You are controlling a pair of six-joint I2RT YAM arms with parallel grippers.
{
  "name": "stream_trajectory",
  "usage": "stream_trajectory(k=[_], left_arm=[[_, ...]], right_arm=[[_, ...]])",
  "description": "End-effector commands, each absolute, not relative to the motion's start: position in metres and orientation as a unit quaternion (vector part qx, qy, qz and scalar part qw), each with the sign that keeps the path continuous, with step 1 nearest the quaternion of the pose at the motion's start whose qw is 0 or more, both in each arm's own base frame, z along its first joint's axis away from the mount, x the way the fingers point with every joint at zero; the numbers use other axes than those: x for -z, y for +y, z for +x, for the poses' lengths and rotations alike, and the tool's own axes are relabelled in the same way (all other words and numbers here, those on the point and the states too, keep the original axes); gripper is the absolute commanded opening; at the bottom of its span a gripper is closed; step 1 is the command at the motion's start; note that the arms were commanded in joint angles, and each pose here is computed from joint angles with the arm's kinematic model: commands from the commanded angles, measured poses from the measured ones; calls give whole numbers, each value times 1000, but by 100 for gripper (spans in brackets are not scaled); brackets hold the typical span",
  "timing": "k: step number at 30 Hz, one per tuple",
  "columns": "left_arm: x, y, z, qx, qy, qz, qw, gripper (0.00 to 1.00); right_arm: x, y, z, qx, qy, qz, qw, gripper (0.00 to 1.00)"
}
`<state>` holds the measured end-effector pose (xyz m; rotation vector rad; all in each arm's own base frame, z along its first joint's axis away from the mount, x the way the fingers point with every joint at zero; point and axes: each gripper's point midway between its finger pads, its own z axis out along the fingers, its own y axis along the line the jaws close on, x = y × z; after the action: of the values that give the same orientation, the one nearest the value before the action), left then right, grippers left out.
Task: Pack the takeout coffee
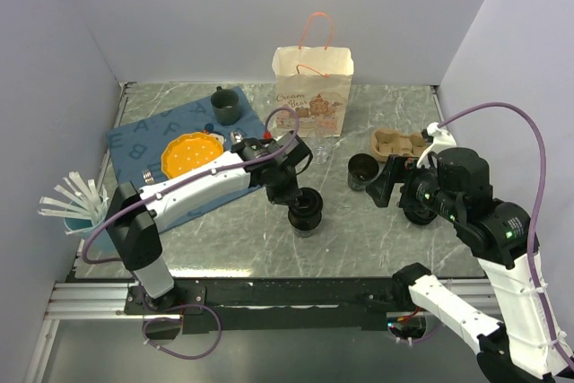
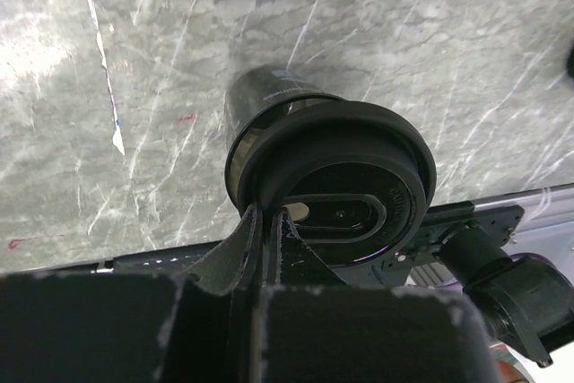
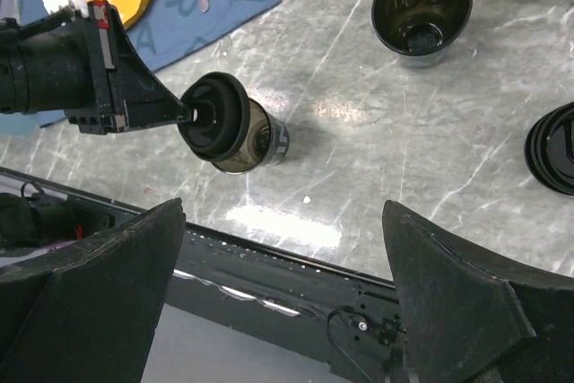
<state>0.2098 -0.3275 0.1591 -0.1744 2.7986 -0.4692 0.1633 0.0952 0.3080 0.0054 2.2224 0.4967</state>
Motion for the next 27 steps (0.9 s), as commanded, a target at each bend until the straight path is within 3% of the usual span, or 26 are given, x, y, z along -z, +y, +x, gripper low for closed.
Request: stream_trajectory(k=[1, 27], left_arm=[[-157, -333, 210, 157, 973, -78, 147, 1], [-143, -332, 201, 108, 983, -67, 131, 2]], right_arm=[[-308, 89, 161, -187, 883, 0, 430, 98], [-303, 87, 158, -185, 886, 6, 426, 98]])
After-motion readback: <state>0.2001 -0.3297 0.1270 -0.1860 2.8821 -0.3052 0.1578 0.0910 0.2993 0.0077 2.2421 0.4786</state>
